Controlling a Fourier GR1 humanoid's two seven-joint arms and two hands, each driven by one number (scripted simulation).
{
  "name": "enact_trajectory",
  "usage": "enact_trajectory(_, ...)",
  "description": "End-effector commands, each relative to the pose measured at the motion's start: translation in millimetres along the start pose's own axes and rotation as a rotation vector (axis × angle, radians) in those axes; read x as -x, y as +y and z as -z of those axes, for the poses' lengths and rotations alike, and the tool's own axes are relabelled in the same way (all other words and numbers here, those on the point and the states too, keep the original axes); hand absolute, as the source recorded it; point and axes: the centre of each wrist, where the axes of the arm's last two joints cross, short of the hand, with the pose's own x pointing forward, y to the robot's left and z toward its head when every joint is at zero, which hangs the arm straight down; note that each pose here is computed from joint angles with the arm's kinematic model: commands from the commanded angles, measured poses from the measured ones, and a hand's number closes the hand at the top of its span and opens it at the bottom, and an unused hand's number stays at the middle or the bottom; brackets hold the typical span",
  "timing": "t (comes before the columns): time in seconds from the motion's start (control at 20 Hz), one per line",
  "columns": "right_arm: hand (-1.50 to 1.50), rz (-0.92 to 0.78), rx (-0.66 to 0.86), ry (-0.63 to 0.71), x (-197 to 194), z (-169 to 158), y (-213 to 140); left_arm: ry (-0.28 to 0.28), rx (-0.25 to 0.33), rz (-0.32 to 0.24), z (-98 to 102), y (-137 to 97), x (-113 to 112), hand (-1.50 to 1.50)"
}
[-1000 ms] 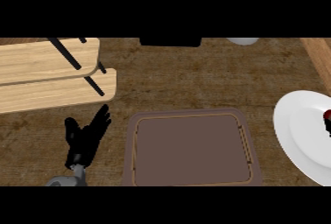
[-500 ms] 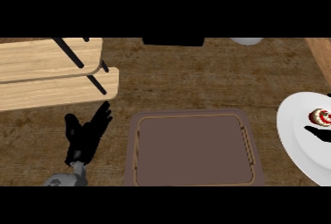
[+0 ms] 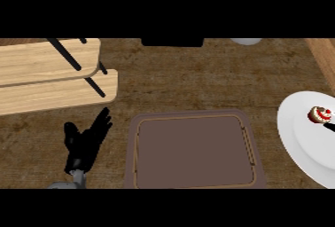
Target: Pick the cupcake from the tray and place it in the plate
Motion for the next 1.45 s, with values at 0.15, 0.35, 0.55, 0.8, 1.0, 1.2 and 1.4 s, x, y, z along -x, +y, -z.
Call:
enact_trajectory(0.15, -1.5, 0.175, -0.048, 0.039, 9.4, -38.1, -68.5, -0.011, -0.022, -0.002, -5.5, 18.0, -4.0, 0.0)
enact_trajectory(0.35, -1.5, 0.21, -0.163, 0.033, 7.3, -50.2, -91.9, -0.012, -0.018, -0.006, -4.0, 4.2, -8.3, 0.0)
enact_trajectory(0.55, -1.5, 0.182, -0.226, 0.055, 4.9, -65.1, -115.1, -0.009, -0.026, -0.016, -1.4, 9.9, -9.4, 0.0)
enact_trajectory(0.8, -1.5, 0.132, -0.279, 0.014, 11.1, -95.4, -130.0, 0.003, -0.031, -0.017, -8.9, 10.7, 12.1, 0.0)
enact_trajectory(1.0, -1.5, 0.088, -0.285, 0.031, 12.9, -111.0, -139.4, 0.021, -0.047, 0.007, -9.2, 1.6, 9.2, 0.0)
enact_trajectory(1.2, -1.5, 0.042, -0.302, 0.037, 9.0, -123.9, -154.8, -0.017, -0.046, -0.008, -10.2, 16.3, 2.2, 0.0)
enact_trajectory(1.4, -1.5, 0.034, -0.297, 0.05, 9.9, -134.5, -159.6, 0.005, -0.025, -0.026, -12.6, -1.9, 4.5, 0.0)
